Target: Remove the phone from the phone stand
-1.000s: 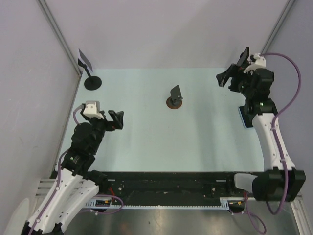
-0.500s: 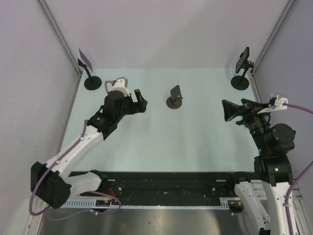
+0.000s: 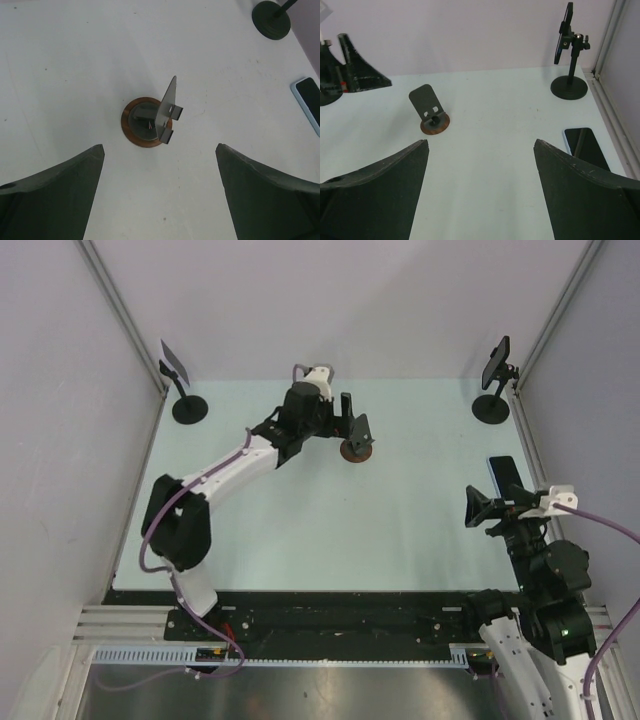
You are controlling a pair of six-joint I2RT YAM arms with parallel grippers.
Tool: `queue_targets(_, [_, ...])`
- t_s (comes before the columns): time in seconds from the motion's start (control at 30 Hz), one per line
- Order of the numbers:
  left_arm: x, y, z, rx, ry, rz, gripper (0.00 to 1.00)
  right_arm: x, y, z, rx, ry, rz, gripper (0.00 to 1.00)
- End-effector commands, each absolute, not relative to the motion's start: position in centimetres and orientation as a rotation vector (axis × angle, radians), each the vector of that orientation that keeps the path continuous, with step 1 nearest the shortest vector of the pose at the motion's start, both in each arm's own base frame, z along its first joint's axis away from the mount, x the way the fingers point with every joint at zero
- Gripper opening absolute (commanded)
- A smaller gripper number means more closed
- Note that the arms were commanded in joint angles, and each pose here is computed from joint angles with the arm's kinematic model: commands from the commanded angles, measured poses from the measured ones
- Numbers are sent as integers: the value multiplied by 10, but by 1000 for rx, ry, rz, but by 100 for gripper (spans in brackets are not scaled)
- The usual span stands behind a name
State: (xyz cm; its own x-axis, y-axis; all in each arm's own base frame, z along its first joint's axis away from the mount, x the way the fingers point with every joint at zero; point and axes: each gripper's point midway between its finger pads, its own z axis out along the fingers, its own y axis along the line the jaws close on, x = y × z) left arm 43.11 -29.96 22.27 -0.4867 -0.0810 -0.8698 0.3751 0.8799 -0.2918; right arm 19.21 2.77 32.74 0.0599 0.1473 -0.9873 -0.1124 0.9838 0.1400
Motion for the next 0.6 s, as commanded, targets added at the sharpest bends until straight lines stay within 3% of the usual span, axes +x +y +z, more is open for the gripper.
queue_targets(0.0, [456, -331, 230, 385, 1935, -573, 98, 183, 18, 323, 29, 1444, 146, 90])
queue_targets(0.3, [491, -362, 184, 539, 1948, -552, 85, 180, 21, 315, 17, 1406, 168, 87])
queue_targets(0.53, [497, -365, 155, 542, 1999, -581, 58, 180, 22, 315, 8, 1398, 168, 86])
queue_targets(0.57, [497, -365, 154, 544, 2000, -582, 57, 180, 22, 314, 5, 1400, 169, 87])
